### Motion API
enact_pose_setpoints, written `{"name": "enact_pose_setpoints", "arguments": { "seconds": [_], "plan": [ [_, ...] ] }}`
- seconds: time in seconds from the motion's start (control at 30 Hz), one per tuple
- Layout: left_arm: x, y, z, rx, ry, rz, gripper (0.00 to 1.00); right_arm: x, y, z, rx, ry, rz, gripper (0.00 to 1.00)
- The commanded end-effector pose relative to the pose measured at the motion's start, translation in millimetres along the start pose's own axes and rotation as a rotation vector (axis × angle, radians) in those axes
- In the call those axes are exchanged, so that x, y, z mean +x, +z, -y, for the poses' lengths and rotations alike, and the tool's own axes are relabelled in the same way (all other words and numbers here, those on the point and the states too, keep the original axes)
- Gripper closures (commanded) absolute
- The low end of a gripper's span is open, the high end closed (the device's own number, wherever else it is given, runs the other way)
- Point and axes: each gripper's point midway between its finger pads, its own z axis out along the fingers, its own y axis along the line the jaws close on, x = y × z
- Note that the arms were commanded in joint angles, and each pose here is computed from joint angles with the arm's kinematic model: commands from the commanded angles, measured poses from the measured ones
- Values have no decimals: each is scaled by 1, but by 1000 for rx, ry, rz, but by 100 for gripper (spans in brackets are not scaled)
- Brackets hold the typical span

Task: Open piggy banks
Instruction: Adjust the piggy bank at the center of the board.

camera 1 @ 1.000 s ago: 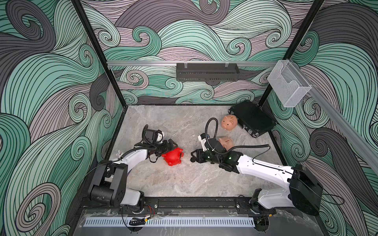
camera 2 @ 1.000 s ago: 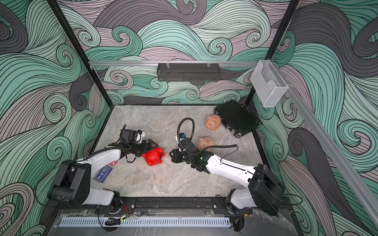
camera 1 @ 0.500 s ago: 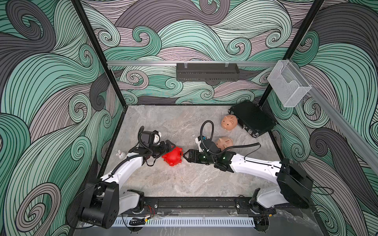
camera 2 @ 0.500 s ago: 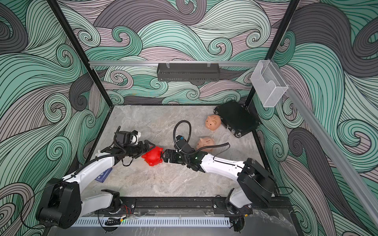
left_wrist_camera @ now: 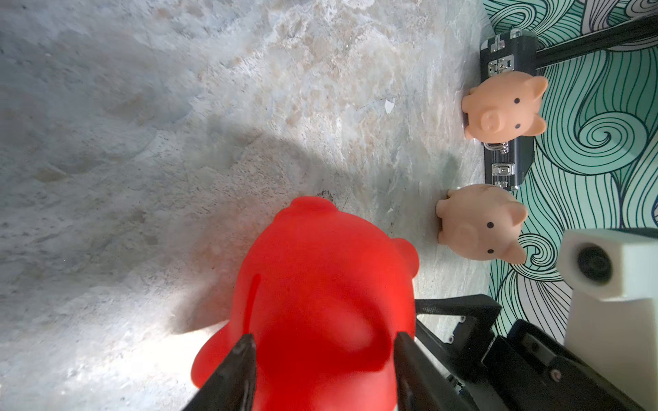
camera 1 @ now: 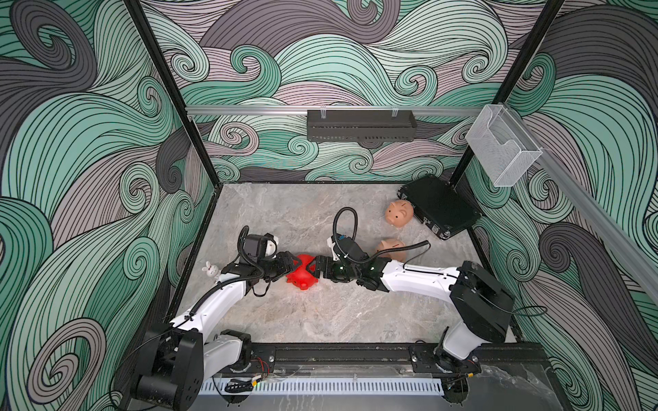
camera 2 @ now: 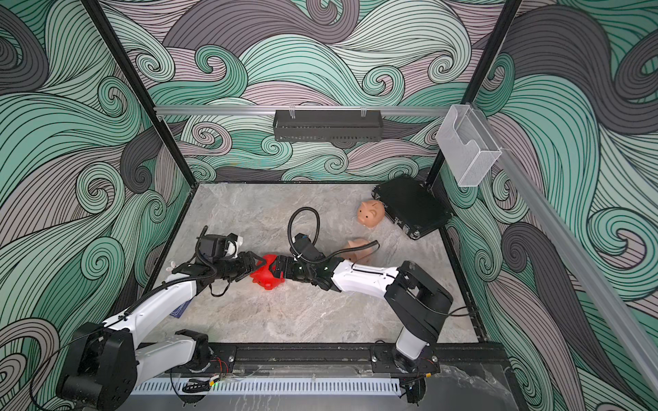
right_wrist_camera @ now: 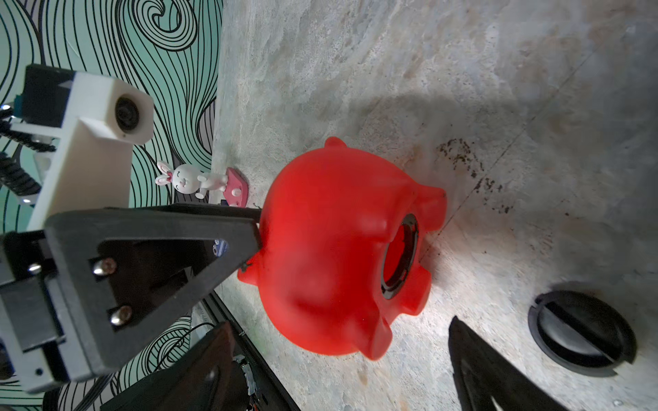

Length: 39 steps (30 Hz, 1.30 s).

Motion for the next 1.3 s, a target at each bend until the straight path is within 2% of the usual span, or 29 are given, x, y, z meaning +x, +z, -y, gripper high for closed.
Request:
{"name": "enact_pose_setpoints", "arguments": {
  "seconds": [0.0,0.53,1.07,1.13,1.27],
  "plan": [
    [5,-2,3,13,-2,-9,42,-3,7,-8,-14,0,-4,6],
    [5,3,4,30,-12,-16,48,-3,33,14,42,13,-37,6],
    [-7,-3,3,-15,6,27,49,2,55,45,-56,141,-58,9],
    [-8,-4,1,-25,-2,34,45,2,55,48,-70,158,-56,10],
    [-8,-7,-6,-46,-29,56,22,4,57,54,-90,185,-57,10]
  ]
}}
